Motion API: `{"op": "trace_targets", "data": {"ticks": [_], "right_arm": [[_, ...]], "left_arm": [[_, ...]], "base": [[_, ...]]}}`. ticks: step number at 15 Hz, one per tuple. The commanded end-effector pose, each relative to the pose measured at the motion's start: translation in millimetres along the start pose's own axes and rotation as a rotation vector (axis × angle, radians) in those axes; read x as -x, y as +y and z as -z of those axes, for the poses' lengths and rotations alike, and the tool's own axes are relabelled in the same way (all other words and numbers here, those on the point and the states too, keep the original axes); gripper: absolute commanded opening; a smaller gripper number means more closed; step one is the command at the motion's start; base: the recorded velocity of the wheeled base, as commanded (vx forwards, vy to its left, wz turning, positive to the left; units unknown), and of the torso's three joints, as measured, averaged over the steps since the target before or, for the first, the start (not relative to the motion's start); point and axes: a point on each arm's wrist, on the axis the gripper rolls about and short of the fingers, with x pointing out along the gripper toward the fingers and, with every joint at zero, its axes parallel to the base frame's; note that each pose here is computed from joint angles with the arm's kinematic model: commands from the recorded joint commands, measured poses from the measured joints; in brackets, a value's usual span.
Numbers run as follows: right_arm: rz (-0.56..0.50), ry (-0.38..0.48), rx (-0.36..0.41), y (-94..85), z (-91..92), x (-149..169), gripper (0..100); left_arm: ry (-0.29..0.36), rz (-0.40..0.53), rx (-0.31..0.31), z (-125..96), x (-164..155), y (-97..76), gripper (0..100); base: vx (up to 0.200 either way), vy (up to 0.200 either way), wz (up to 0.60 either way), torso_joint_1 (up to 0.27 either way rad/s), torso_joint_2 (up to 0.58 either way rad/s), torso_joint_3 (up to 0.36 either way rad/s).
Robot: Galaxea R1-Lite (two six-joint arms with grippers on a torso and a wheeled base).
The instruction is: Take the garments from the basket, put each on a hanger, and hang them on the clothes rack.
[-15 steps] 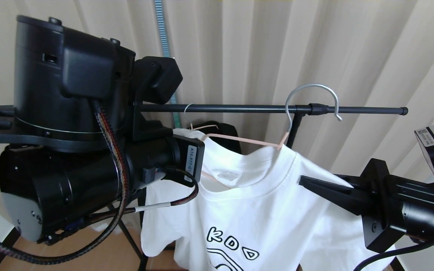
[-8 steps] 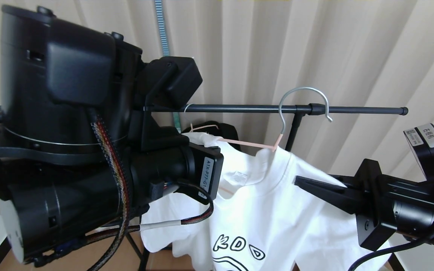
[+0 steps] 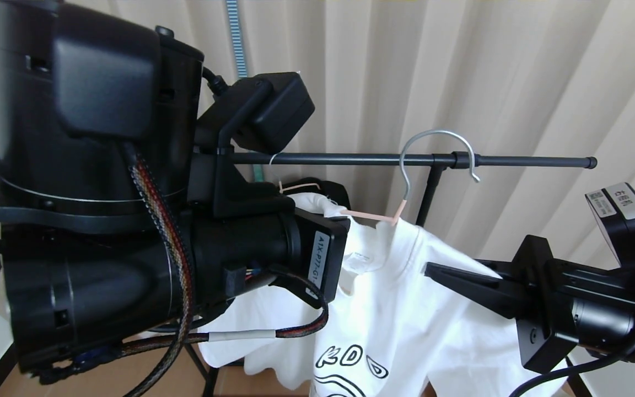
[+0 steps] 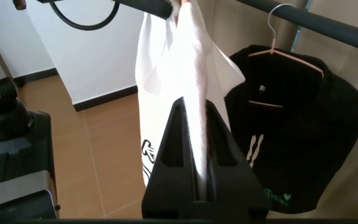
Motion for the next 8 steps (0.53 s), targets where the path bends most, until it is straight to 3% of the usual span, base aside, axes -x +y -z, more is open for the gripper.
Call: {"op": "trace_targets", "data": {"ticks": [1,5,8], "right_arm": [[-0.006,0.0,0.001,1.4,0.1,-0.1,0],[-0.003,-0.049,0.023,1.8,-4.7,0.6,0],[-0.004,-0.063,0.015,2.4,-6.6,1.6,0]], "left_arm": [[0.008,0.0,-0.004,1.7,-2.9,-0.3,0],[0.043,-0.004,-0.016,9.9,-10.6,-1.0,0],[0.004,0.001,-0.007,10.3,-11.2,-1.1,0]], "base": [[0.0,0.0,0.0,0.0,0.0,0.0],[0.0,0.0,0.0,0.0,0.0,0.0],[0.0,0.0,0.0,0.0,0.0,0.0]]}}
